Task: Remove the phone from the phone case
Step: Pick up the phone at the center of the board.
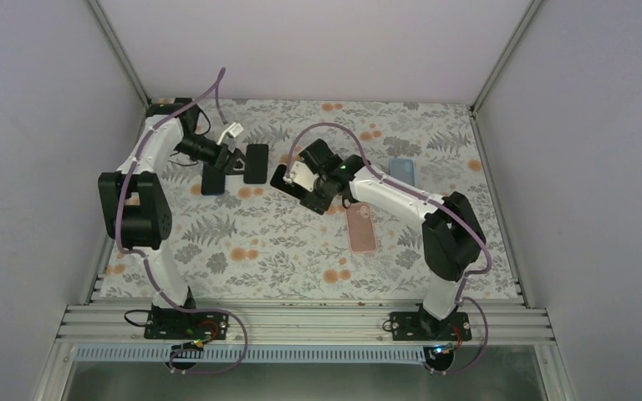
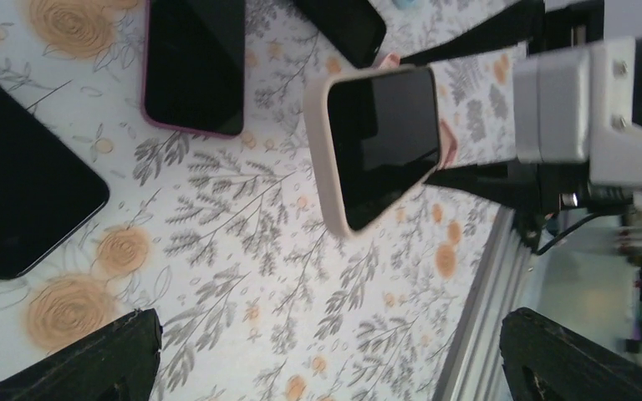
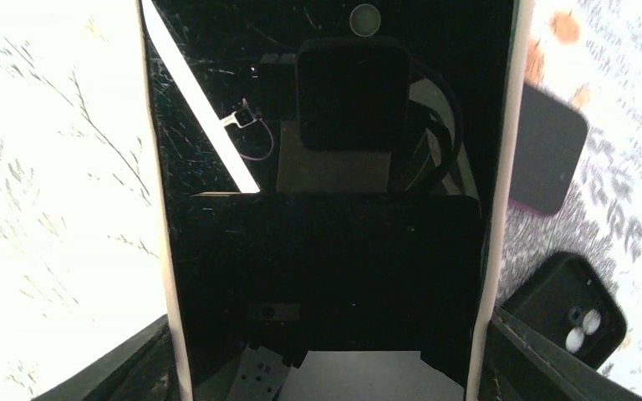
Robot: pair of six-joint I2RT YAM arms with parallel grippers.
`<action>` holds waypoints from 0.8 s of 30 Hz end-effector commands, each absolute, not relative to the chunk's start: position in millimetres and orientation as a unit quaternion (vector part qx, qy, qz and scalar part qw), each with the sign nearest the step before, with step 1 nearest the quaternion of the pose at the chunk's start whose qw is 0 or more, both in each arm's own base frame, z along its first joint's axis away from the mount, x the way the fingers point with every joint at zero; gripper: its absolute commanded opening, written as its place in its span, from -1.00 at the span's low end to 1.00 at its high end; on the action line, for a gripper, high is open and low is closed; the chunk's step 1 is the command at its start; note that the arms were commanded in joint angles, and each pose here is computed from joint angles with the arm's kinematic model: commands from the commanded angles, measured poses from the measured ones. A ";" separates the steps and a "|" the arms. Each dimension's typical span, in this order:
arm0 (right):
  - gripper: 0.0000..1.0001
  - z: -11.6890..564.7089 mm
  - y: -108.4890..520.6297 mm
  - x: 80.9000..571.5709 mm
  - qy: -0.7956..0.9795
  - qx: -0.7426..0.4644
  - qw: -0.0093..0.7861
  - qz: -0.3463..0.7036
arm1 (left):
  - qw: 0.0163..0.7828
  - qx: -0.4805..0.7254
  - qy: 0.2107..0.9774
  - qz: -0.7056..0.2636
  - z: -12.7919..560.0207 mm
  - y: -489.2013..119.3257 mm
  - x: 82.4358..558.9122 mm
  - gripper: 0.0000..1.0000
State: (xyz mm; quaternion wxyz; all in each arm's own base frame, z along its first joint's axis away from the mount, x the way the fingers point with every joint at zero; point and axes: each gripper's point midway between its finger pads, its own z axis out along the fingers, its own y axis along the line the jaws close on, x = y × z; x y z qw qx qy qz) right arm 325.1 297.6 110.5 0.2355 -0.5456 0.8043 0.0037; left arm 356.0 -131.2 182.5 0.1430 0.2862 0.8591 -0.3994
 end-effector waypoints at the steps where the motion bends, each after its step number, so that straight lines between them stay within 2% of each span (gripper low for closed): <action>1: 0.08 141.5 326.0 335.8 0.784 -0.550 0.287 0.010 | 0.133 0.258 0.837 -0.465 194.8 -147.7 363.5 1.00; 10: 0.09 152.4 365.9 347.5 0.767 -0.567 0.299 0.028 | 0.092 0.231 0.835 -0.491 169.7 -159.5 374.8 0.94; 12: 0.09 151.5 372.0 349.8 0.764 -0.570 0.301 0.026 | 0.090 0.231 0.835 -0.491 171.0 -162.4 375.8 0.86; 15: 0.09 150.5 379.2 354.6 0.763 -0.570 0.305 0.026 | 0.090 0.231 0.832 -0.496 174.7 -165.9 375.2 0.68; 18: 0.08 147.6 383.7 356.6 0.762 -0.572 0.303 0.025 | 0.094 0.229 0.824 -0.510 181.3 -169.3 372.4 0.39; 21: 0.07 149.8 387.1 361.4 0.761 -0.568 0.314 0.021 | 0.094 0.230 0.820 -0.516 185.2 -172.5 368.2 -0.01; 22: 0.06 151.5 387.4 363.7 0.762 -0.564 0.318 0.018 | 0.092 0.231 0.819 -0.517 184.4 -173.9 365.9 -0.09; 24: 0.05 156.2 387.3 367.9 0.762 -0.559 0.326 0.012 | 0.086 0.233 0.818 -0.519 182.4 -176.9 361.0 -0.12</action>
